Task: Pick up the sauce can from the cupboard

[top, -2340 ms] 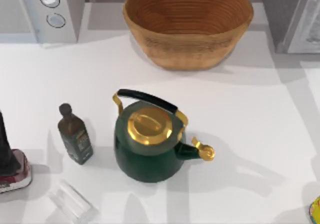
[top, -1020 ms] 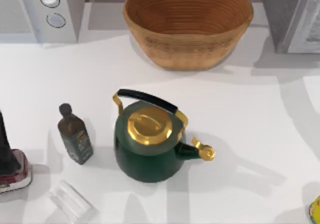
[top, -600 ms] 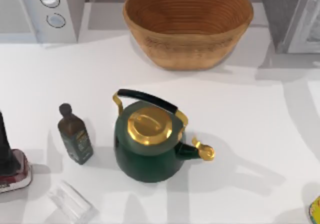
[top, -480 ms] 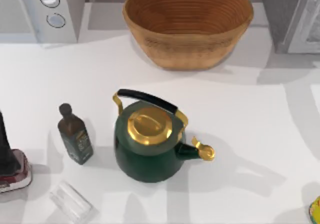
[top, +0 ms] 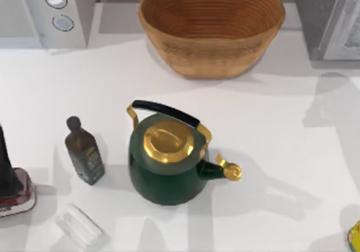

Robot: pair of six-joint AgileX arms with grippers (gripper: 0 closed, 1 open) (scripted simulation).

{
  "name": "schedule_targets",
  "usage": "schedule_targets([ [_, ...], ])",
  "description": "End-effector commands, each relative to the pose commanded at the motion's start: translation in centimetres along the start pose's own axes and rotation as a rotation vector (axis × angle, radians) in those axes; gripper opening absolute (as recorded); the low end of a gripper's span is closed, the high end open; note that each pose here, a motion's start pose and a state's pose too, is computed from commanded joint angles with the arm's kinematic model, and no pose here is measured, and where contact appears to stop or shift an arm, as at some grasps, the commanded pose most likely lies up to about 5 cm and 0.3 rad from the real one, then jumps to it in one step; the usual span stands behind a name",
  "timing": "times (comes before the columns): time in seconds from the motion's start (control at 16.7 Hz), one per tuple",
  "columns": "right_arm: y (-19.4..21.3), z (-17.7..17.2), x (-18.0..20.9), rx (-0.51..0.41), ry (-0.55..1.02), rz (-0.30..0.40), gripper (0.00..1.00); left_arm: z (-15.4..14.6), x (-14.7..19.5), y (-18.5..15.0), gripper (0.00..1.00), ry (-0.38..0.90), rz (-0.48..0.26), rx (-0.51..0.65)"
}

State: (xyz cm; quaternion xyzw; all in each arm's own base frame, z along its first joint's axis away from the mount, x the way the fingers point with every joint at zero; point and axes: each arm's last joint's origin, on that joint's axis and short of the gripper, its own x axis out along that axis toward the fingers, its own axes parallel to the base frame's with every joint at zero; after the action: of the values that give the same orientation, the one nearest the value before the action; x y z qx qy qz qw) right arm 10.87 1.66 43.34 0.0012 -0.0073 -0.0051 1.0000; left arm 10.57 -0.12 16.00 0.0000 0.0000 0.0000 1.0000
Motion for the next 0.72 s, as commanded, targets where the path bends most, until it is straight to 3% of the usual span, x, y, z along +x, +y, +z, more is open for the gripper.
schedule_targets([
  [0.54,-1.3,-19.8,-0.8,-0.002,0.050,0.016,0.00,0.0,0.0,0.0,1.00,0.000,0.000,0.000],
  [0.72,-1.6,-24.7,-0.7,-0.003,0.046,0.021,0.00,0.0,0.0,0.0,1.00,0.000,0.000,0.000],
])
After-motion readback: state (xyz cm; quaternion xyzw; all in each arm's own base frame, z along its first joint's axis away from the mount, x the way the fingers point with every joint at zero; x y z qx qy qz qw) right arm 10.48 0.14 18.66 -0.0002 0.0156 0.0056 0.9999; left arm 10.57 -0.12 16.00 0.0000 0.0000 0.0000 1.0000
